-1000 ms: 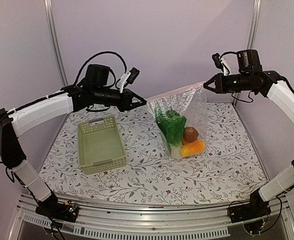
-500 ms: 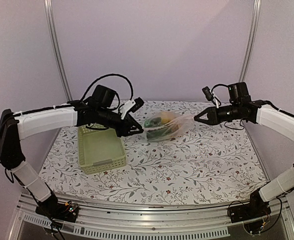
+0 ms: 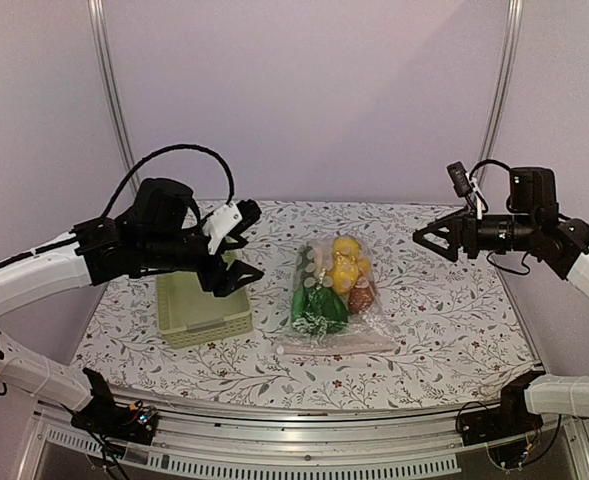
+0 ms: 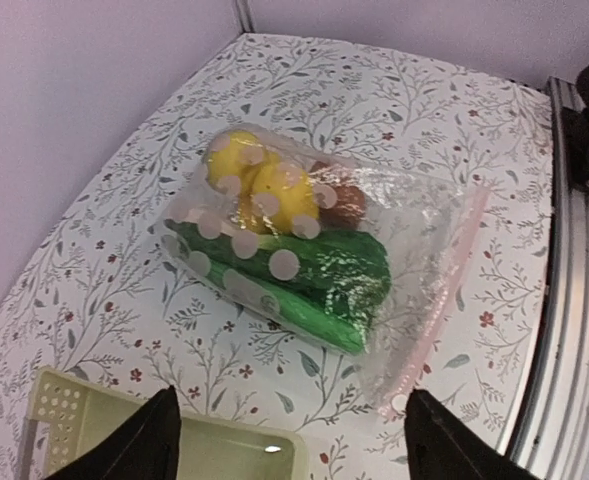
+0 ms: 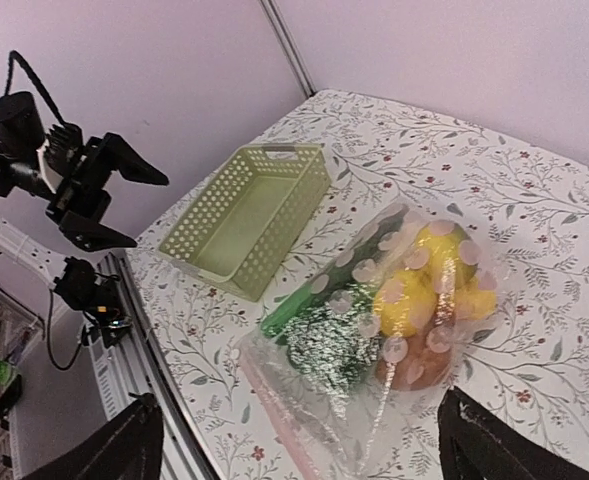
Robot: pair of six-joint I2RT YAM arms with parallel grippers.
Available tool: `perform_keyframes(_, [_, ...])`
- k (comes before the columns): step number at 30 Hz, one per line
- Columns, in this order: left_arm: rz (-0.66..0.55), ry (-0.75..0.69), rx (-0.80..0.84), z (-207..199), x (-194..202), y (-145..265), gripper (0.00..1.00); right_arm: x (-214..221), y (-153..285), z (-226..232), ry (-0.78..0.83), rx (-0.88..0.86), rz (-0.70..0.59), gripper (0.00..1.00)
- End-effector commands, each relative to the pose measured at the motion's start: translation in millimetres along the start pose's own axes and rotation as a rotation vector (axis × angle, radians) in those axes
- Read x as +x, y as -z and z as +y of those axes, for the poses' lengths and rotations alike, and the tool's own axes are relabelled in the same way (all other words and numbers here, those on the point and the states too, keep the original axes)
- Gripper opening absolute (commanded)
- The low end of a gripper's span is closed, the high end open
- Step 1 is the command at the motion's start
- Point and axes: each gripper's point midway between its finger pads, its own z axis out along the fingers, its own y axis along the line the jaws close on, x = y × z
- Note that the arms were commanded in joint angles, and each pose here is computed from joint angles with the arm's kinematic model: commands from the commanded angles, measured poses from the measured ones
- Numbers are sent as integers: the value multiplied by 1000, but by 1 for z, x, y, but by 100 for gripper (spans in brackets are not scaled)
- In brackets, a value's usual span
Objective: Place the food in the zip-top bag and seal the zipper
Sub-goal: Reset both arms
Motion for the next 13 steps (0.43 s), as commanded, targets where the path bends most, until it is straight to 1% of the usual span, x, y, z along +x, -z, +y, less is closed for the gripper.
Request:
perform_keyframes(1, [-29, 133, -403, 89, -30, 18, 82, -59, -1, -63, -33, 350, -61, 99])
perform_keyframes(2, [-31, 170, -453, 103, -37, 25, 83, -81, 9, -75, -49, 444, -112, 99])
perform_keyframes(4, [-77, 237, -530, 128, -61, 43, 87, -116, 23, -96, -100, 595, -193, 99])
perform_keyframes(5, [-121, 260, -561, 138, -80, 56, 89, -133, 34, -99, -117, 648, -240, 99])
perform_keyframes(6, [-157, 279, -589, 146, -93, 66, 90, -148, 45, -105, -121, 718, -279, 99])
perform_keyframes(7, [-188, 288, -616, 153, -105, 76, 93, -163, 54, -105, -107, 752, -313, 99])
perform_keyframes(8, [-215, 305, -648, 160, -115, 85, 98, -180, 64, -102, -84, 776, -349, 99])
perform_keyframes(9, [-245, 336, -680, 167, -123, 95, 99, -188, 69, -101, -74, 793, -368, 99])
perform_keyframes(11, [-274, 375, -721, 177, -131, 109, 100, -207, 79, -89, -51, 775, -420, 99])
perform_keyframes(13, [-285, 394, -730, 181, -131, 112, 100, -203, 72, -87, -43, 739, -412, 99])
